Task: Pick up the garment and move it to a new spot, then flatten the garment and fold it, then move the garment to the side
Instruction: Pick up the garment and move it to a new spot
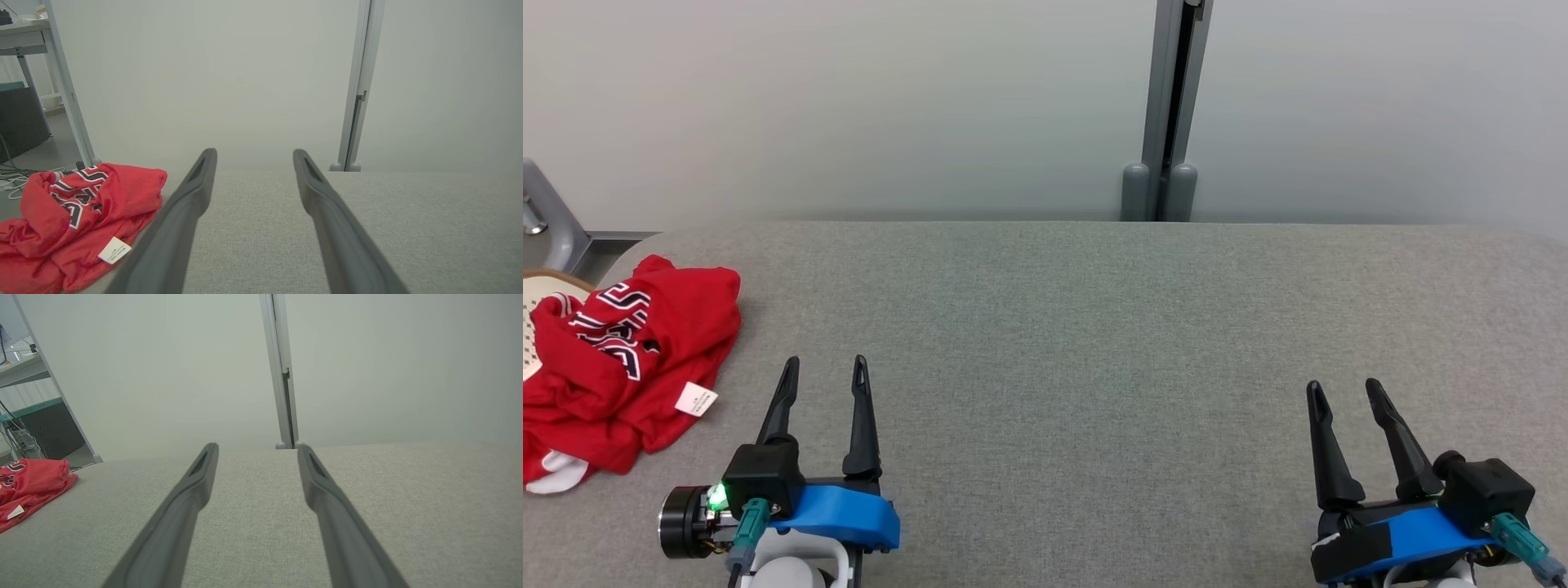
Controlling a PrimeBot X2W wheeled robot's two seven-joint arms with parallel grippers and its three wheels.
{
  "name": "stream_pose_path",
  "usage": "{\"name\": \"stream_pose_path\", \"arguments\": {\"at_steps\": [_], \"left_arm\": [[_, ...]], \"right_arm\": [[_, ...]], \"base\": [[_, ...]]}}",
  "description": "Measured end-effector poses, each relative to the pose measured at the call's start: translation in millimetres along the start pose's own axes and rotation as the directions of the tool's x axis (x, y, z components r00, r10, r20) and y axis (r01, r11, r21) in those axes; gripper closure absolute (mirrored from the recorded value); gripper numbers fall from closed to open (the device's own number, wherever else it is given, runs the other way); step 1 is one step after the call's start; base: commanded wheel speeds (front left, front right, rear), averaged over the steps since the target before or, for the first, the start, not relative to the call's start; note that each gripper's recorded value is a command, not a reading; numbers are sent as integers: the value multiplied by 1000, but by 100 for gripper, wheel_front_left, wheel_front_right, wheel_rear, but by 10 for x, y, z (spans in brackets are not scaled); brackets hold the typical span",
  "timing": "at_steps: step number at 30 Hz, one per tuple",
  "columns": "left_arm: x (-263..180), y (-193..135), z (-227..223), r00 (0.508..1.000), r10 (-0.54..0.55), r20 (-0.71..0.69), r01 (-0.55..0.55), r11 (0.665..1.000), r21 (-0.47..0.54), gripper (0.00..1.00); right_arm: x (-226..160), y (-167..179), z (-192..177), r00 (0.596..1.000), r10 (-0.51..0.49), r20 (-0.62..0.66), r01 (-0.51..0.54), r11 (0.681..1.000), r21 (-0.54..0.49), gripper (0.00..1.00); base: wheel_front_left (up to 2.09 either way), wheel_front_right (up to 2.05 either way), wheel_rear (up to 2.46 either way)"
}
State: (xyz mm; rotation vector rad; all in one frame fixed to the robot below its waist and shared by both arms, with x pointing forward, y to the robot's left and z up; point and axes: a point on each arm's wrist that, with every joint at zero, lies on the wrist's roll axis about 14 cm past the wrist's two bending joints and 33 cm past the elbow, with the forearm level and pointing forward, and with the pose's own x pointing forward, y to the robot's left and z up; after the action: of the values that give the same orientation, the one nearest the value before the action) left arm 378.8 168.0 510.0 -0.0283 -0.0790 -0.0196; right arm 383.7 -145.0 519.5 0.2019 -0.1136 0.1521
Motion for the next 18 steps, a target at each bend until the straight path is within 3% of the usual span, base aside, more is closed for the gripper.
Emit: {"name": "stream_pose_path", "arguments": {"at_steps": [18], "left_arm": [[-242, 562, 15, 986, 168, 0, -168, 985, 24, 0]], "right_arm": [[224, 400, -186, 992, 121, -42, -119, 992, 29, 0]], "base": [[0, 0, 0]]}}
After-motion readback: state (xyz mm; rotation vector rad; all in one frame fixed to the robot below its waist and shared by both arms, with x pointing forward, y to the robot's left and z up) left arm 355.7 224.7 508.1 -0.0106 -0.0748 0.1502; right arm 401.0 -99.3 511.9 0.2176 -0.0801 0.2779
